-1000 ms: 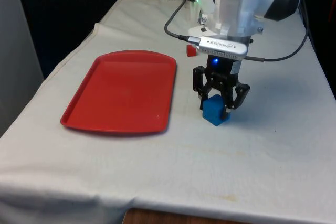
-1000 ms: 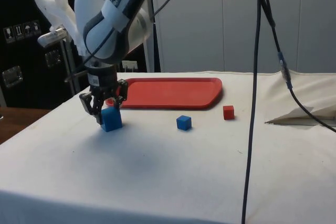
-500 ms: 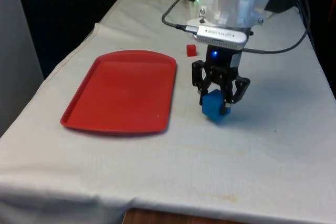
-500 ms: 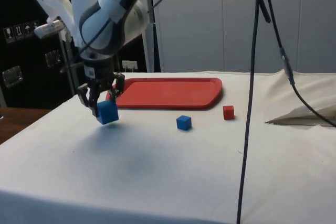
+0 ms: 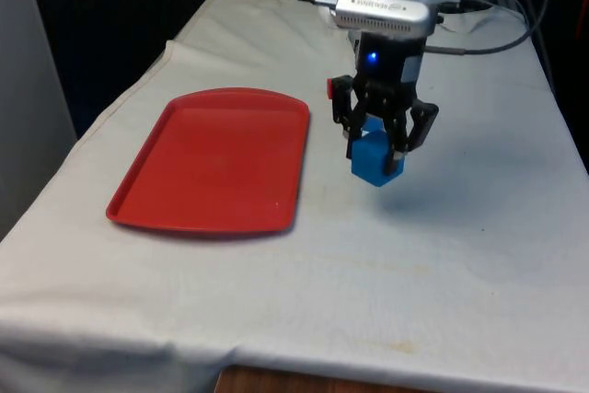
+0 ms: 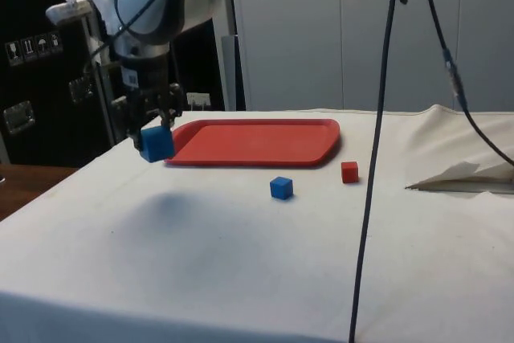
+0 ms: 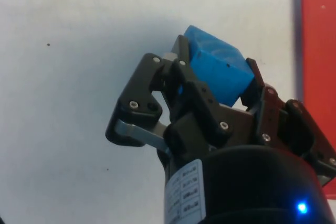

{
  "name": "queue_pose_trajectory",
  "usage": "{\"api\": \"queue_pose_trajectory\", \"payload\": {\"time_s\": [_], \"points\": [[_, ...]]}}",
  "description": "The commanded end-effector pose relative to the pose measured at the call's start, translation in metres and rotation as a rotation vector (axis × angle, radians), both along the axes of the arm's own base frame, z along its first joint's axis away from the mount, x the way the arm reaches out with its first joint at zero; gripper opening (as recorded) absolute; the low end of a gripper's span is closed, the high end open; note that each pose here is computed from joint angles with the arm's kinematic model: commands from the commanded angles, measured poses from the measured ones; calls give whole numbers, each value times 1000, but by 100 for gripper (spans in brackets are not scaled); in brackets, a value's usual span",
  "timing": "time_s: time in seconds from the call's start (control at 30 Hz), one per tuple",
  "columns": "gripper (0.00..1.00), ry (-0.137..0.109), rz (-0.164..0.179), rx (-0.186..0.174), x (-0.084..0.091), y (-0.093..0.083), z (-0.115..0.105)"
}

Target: Pick up the largest block and place it onto the tray.

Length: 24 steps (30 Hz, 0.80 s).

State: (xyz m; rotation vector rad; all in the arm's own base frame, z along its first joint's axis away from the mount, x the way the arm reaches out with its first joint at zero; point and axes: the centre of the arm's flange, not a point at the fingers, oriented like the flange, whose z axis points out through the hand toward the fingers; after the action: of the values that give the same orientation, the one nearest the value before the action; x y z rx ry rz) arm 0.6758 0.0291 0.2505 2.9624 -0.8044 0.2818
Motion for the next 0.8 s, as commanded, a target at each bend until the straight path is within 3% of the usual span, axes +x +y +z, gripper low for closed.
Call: {"api": "queue_pose_trajectory", "payload": {"time_s": [0.0, 0.2, 0.33, 0.53, 0.57, 0.77], "points": [[7, 2, -3, -1, 0, -1, 7], [7, -7, 0, 3, 3, -5, 25], [7, -12, 11, 2, 3, -17, 42], [7, -19, 25, -6, 3, -32, 54], [7, -18, 20, -7, 4, -27, 50], [7, -22, 37, -18, 0, -47, 63]]}}
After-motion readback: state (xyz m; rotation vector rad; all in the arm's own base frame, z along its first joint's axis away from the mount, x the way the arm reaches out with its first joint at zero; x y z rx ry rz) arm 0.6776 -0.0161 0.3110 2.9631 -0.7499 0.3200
